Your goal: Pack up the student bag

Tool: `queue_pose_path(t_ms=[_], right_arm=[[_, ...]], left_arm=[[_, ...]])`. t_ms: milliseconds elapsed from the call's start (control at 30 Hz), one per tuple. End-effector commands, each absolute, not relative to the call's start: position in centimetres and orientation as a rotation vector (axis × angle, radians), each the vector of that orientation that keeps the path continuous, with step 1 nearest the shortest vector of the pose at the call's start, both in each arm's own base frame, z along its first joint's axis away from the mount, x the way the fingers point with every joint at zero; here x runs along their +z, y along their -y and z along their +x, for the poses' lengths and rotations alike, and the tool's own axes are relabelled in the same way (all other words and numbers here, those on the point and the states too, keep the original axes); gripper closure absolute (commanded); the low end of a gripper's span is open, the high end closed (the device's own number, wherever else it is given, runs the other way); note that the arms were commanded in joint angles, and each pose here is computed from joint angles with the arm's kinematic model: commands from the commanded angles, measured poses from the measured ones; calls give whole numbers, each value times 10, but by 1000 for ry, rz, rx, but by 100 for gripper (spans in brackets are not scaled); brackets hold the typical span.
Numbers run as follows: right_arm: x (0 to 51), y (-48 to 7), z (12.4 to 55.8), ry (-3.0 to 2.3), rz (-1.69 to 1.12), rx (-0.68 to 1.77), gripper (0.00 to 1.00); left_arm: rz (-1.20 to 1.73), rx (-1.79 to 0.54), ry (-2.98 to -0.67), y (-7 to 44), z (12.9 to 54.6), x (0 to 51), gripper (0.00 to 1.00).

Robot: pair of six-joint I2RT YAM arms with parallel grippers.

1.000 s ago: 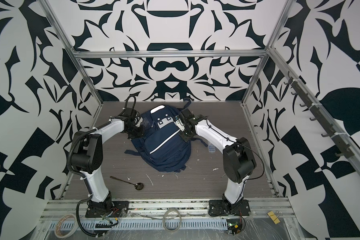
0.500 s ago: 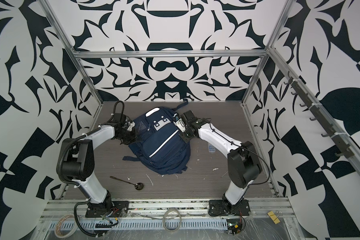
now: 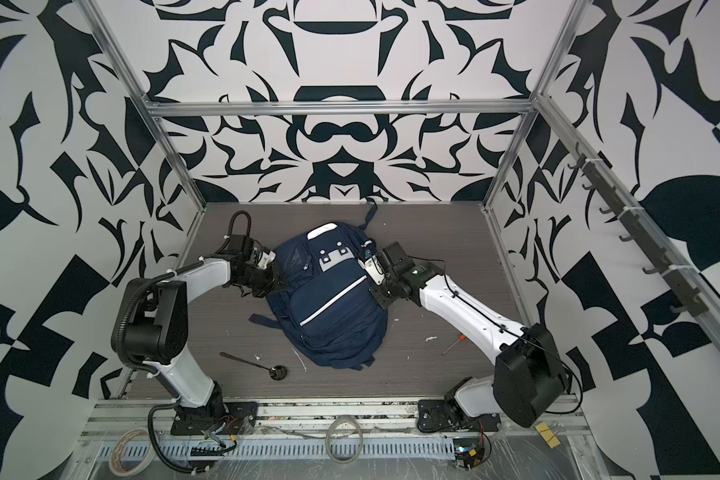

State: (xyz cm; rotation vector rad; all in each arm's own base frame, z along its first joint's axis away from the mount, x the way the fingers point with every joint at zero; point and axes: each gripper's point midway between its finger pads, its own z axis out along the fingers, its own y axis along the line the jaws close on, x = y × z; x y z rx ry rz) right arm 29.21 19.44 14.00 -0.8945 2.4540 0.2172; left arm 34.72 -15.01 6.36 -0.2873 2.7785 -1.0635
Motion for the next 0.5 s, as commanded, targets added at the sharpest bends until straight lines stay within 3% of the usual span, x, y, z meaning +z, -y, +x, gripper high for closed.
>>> queue_pose_path(t_ms=[0, 167, 233, 300, 367, 400, 467], right_arm=[[163, -178, 314, -2425, -798, 104, 100], [172, -199, 347, -2376, -837, 97, 100], [174, -208, 359, -2358, -847, 113, 100], [173, -215, 368, -2348, -865, 112, 100], [174, -220, 376, -2338, -879, 112, 100], [173, -223, 380, -2334, -886, 112, 100], [173, -229, 386, -2324, -909, 112, 100]], left_arm=[[-446, -886, -2803, 119, 343, 52, 100], [-440, -898, -2813, 119, 324, 61, 99], [-427, -884, -2828, 118, 315, 64, 67], [-408, -827, -2838, 112, 306, 69, 26], [-375, -745, -2841, 104, 303, 78, 5], [-355, -693, -2838, 98, 302, 84, 0], [-307, -625, -2814, 92, 306, 98, 1]])
